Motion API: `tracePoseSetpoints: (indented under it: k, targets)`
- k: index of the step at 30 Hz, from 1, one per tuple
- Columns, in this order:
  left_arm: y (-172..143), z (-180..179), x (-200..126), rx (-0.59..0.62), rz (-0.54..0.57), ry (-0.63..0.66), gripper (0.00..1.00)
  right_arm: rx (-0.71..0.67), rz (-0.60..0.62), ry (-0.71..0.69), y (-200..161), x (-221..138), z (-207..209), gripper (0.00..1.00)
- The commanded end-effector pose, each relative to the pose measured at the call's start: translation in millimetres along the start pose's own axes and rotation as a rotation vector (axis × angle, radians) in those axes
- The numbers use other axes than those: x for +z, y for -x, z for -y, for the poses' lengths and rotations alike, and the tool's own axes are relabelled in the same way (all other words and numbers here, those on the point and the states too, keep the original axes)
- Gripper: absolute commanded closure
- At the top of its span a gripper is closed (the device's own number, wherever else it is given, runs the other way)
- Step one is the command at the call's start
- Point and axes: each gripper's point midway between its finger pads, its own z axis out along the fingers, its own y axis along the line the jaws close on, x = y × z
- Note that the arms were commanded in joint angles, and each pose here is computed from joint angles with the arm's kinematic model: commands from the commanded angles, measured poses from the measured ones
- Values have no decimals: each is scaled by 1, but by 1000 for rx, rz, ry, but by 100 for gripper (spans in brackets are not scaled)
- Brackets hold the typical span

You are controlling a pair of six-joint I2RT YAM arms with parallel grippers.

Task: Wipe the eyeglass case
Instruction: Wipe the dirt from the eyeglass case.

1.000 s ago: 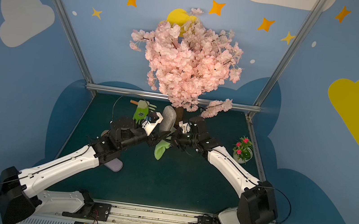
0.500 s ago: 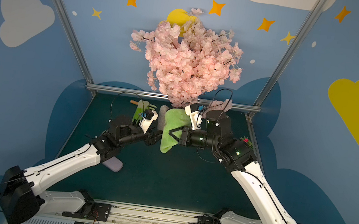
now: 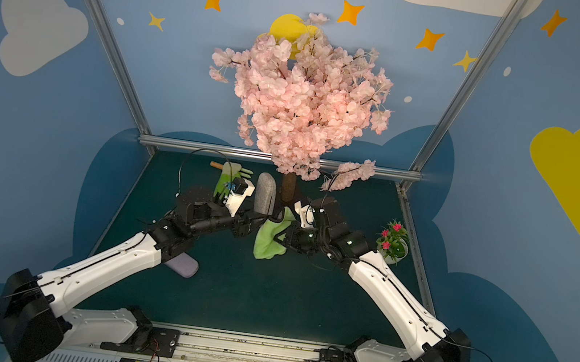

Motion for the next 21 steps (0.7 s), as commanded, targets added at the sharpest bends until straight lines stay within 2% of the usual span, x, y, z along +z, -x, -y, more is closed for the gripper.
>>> tracePoseSetpoints:
  k: [1,6,8,10,12,16,19,21]
  targets:
    - [40,14,-13,41,123,-45,97,-142,104,-33,20,-45,-22,100]
    - [31,12,-11,35,96,-36,97,-270,119,205,22,-65,-112,100]
    - [30,12,-10,34,89,-36,97,-261,133,305,25,-65,-135,100]
    - [28,13,-8,30,84,-43,97,-194,97,388,26,-49,-141,100]
    - [30,15,-8,31,87,-47,97,-143,57,405,23,-29,-130,100]
    - [35,17,-13,49,101,-44,97,7,24,311,23,-5,-63,100]
    - [38,17,-17,60,106,-42,97,102,11,245,21,-5,-15,100]
    - [37,17,-17,64,103,-46,97,116,15,193,22,-14,3,100]
